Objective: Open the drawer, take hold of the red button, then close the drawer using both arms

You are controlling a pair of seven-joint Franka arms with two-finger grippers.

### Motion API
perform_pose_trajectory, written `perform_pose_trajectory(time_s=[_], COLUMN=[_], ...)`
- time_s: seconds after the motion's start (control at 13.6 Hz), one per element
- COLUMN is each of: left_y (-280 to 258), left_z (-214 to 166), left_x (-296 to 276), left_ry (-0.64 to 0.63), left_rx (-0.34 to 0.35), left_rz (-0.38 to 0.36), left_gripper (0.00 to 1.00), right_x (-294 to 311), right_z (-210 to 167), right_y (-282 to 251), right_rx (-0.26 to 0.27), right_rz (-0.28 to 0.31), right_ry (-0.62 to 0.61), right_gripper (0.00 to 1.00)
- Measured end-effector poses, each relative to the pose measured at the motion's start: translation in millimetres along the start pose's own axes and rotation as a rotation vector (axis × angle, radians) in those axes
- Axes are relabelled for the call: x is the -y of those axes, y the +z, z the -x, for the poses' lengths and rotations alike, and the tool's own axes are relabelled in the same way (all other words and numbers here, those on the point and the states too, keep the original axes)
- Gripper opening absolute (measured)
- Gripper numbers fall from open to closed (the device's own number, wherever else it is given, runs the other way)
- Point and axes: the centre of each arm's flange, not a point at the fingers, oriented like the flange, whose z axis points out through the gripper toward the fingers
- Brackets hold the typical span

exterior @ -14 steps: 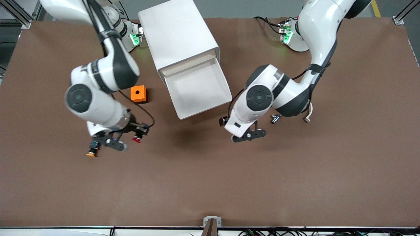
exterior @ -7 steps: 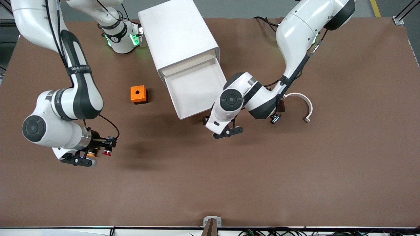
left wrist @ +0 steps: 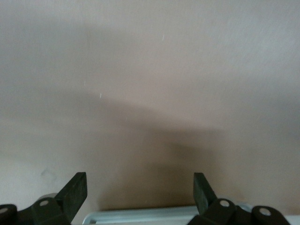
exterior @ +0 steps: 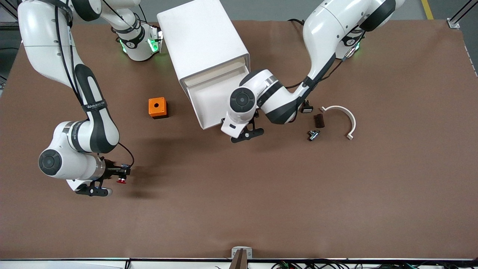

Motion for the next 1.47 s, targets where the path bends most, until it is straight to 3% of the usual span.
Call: perform_pose_trajectory(time_s=[0.59, 0.66, 0.88, 1.03, 1.17, 1.47], left_y=[29.3, 31.7, 33.5, 26.4, -0.1, -115.0], left_z=[106.4, 116.9, 126.2, 108.1, 60.8, -70.1], left_x=[-31.6, -34.7, -37.4, -33.6, -20.2, 60.4], left_ry=[0.015, 0.016, 0.008, -0.018, -0.080, -0.182], left_rx=[0.055, 0.054, 0.058, 0.055, 0.028, -0.149], left_rz=[-0.092, -0.096, -0.098, -0.085, -0.047, 0.055], left_gripper=[1.00, 1.00, 1.00, 1.00, 1.00, 1.00], right_x=[-4.1, -4.1, -10.9, -20.6, -23.0, -20.1], right_z=[-2.7, -2.8, -7.1, -12.5, -13.4, 5.0], right_y=[38.5, 38.5, 31.7, 11.9, -20.1, -122.1], right_rx=[0.015, 0.015, -0.003, -0.032, -0.058, -0.117], right_rz=[0.005, 0.005, 0.002, -0.003, -0.009, -0.019], right_ry=[0.005, 0.005, 0.015, 0.013, -0.009, -0.087], right_gripper=[0.43, 0.48, 0.78, 0.99, 1.00, 1.00])
